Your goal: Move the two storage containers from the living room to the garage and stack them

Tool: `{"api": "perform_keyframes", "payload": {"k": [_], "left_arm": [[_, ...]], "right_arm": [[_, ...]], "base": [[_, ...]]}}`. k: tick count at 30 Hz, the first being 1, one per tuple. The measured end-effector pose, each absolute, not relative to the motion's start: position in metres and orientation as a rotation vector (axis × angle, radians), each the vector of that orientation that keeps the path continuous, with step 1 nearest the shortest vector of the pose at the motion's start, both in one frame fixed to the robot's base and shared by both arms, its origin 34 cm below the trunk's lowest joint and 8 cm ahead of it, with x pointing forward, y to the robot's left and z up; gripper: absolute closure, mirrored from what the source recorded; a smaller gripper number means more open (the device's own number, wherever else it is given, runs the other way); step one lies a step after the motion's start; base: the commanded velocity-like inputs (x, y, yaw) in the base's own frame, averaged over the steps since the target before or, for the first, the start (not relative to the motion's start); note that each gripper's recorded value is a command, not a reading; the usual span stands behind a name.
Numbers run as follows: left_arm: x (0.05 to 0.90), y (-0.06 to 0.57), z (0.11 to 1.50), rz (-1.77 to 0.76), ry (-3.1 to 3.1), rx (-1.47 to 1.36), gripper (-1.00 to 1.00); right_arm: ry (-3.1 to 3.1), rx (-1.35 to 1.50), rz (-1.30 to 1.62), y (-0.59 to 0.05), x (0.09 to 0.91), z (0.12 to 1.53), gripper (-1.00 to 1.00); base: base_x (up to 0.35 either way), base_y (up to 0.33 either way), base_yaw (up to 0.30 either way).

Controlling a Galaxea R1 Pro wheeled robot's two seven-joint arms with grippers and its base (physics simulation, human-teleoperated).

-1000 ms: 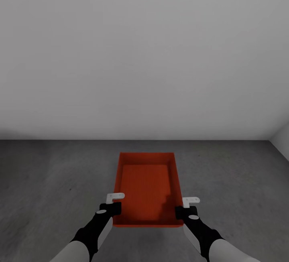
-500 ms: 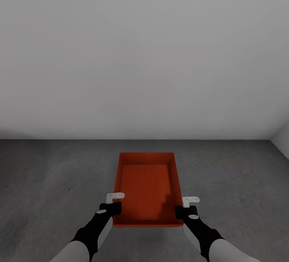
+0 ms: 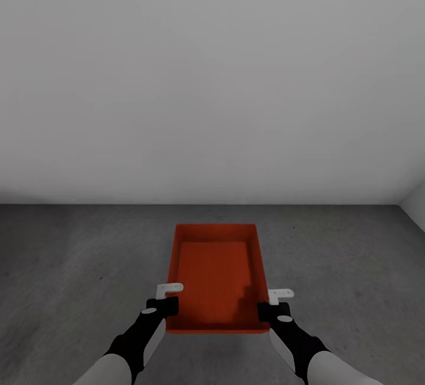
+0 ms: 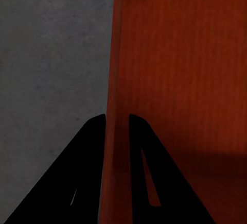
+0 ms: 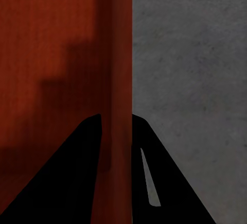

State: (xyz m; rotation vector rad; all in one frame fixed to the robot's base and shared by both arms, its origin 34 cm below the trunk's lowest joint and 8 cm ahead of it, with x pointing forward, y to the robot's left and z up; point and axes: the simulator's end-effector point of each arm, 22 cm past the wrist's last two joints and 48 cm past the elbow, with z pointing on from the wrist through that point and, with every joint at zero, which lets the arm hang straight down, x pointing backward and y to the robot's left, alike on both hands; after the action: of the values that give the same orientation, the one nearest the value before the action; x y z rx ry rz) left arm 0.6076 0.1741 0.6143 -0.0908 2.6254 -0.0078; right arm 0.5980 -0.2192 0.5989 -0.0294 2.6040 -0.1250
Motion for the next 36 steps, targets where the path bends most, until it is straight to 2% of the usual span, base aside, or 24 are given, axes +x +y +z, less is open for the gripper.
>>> {"api": "perform_keyframes", "payload": {"k": [36], "left_arm": [[0.613, 0.174, 0.567, -0.008, 2.624, -0.091, 1.0]], "right_arm": [[2.603, -0.029, -0.125, -0.219, 0.603, 0.551, 1.0]], "base": [[0.0, 0.0, 0.0]]}}
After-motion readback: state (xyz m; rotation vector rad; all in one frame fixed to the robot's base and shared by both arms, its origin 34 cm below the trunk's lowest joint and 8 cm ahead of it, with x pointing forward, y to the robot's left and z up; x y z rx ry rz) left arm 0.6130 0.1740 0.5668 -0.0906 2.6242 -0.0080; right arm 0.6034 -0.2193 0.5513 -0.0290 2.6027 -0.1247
